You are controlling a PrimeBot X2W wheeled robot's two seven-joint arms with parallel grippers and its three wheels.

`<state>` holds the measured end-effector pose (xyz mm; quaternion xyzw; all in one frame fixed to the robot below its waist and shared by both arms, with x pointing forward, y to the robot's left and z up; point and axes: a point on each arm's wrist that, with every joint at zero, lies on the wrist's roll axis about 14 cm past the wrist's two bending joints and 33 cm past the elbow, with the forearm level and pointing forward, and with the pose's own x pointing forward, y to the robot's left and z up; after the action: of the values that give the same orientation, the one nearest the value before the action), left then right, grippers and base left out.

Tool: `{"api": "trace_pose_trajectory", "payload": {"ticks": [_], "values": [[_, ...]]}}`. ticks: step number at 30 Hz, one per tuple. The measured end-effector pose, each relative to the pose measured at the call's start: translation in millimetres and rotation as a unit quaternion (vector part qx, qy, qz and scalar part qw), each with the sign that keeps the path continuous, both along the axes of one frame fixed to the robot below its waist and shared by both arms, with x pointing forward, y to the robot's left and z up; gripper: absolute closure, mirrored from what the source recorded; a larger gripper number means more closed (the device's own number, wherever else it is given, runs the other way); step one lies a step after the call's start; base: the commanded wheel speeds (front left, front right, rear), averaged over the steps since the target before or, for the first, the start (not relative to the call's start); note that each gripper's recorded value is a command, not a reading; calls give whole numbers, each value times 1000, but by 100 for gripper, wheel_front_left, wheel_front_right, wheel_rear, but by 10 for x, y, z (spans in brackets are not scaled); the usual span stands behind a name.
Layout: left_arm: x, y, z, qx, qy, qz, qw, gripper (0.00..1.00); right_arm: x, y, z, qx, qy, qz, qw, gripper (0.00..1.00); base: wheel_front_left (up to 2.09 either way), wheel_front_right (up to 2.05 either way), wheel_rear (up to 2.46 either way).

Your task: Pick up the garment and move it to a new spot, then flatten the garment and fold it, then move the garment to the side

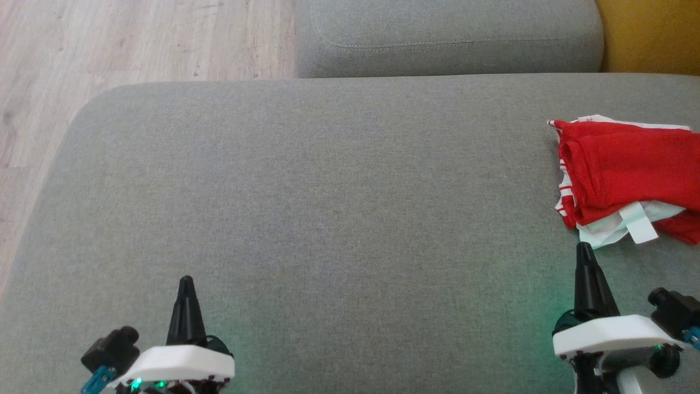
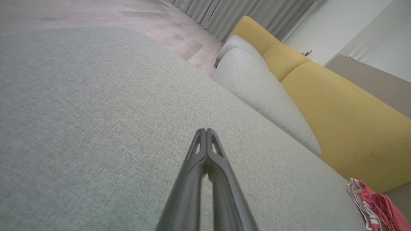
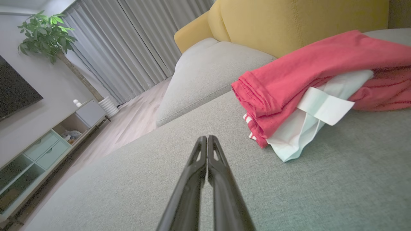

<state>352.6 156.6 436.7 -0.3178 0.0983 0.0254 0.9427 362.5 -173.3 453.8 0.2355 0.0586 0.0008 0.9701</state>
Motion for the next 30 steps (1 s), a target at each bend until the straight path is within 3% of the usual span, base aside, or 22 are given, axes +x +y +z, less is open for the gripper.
{"api": "trace_pose_trajectory", "payload": {"ticks": [30], "values": [[54, 115, 44, -141, 10, 34, 989, 100, 32, -133, 17, 169, 15, -45, 985, 100, 0, 0, 0]]}}
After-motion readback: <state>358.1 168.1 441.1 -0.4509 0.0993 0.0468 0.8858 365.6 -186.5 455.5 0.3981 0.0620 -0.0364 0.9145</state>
